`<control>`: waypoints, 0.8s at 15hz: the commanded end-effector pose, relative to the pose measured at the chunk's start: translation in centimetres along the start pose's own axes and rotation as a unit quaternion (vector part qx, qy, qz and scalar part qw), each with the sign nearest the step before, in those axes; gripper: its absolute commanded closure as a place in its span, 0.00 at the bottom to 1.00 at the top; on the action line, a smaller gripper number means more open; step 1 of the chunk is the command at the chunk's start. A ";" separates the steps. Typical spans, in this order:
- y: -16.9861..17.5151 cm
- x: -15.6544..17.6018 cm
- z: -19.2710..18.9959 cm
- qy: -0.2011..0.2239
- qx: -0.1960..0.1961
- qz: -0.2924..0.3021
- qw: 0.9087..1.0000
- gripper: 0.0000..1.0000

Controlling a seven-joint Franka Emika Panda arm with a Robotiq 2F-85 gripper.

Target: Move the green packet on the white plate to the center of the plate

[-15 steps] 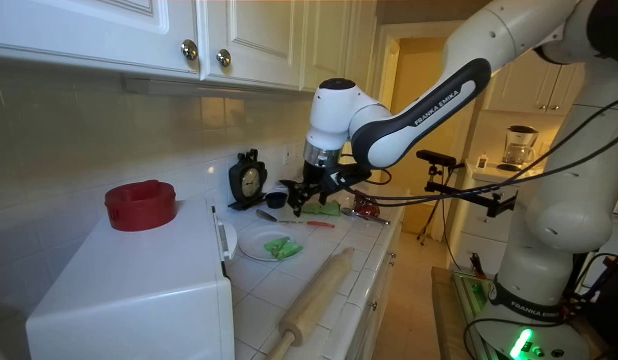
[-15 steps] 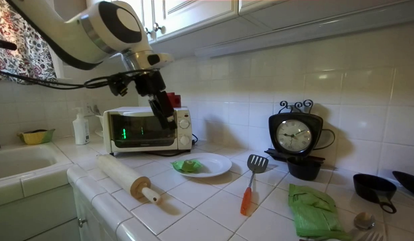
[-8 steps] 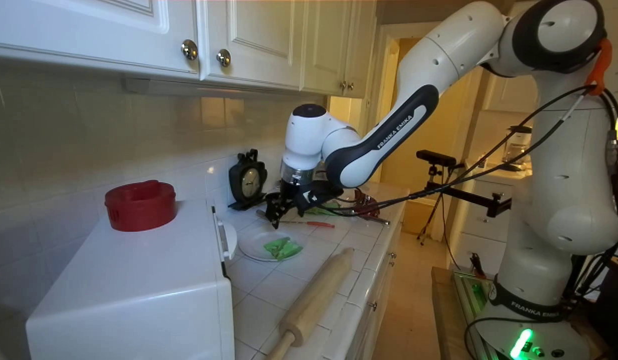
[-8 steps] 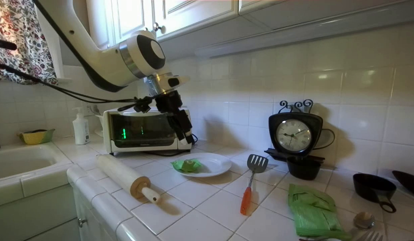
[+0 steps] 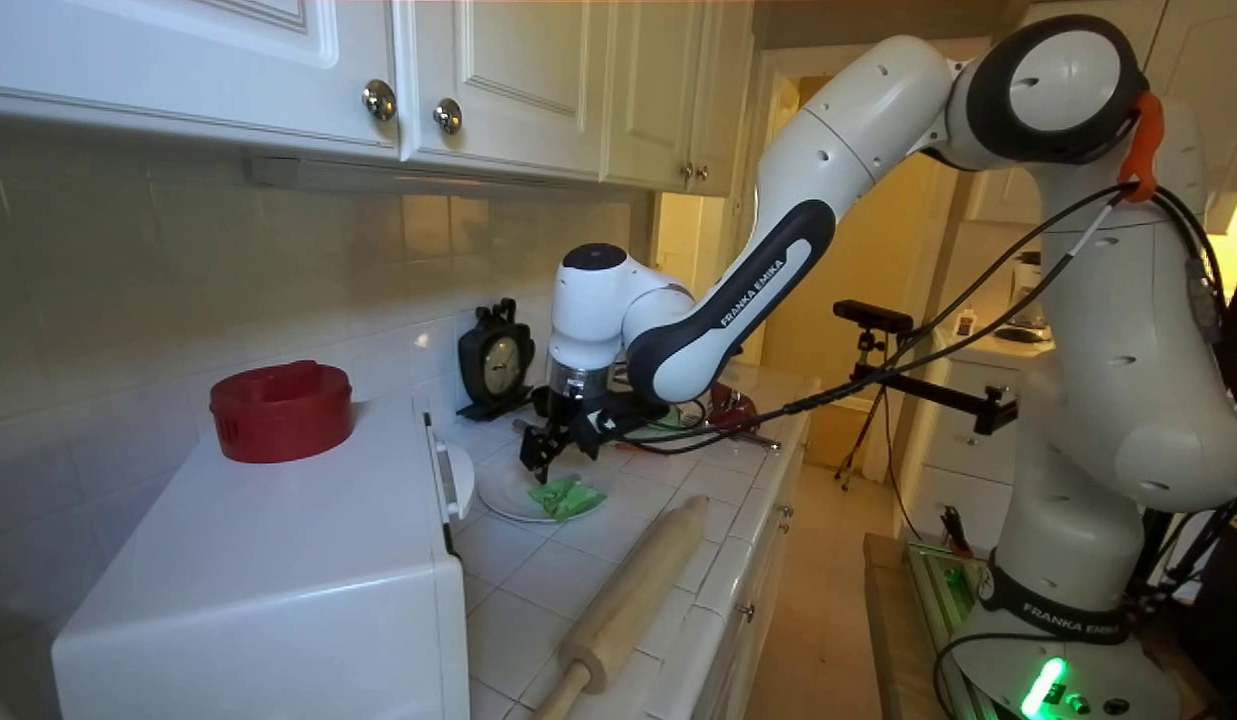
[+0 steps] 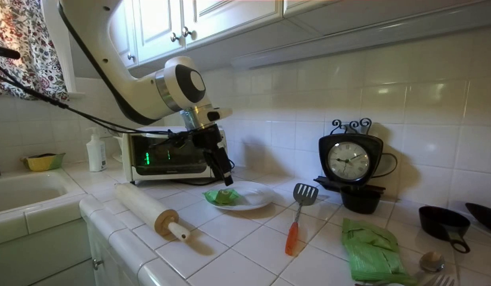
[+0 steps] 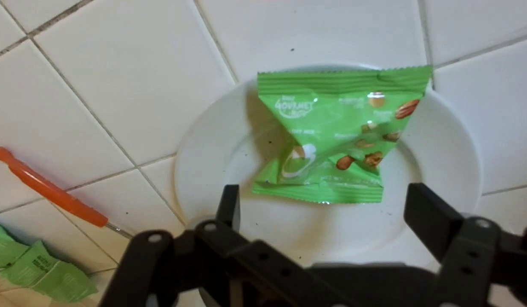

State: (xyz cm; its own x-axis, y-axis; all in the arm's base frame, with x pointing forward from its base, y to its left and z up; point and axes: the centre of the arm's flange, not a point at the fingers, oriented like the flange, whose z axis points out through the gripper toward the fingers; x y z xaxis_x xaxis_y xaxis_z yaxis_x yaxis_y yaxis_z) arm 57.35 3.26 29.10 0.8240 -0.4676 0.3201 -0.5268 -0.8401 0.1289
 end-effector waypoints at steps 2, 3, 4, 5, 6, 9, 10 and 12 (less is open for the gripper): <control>-0.7 0.6 0.7 -0.021 -0.016 0.020 0.999 0.36; -0.7 0.6 0.7 -0.028 -0.021 0.023 0.999 0.46; -0.7 0.6 0.6 -0.033 -0.029 0.026 0.999 0.52; -0.6 0.5 0.6 -0.040 -0.030 0.027 0.998 0.57; -0.7 0.4 0.7 -0.044 -0.032 0.028 0.998 0.57; -0.7 0.4 0.9 -0.057 -0.037 0.033 0.997 0.63; -0.7 0.5 1.0 -0.060 -0.034 0.034 0.997 0.64; -0.6 0.6 1.3 -0.061 -0.029 0.033 0.997 0.58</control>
State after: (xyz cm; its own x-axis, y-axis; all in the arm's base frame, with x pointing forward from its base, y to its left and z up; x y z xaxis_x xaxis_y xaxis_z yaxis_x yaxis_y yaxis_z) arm 57.38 3.25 28.41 0.8025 -0.5480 0.2359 -0.5895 -0.7891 0.1727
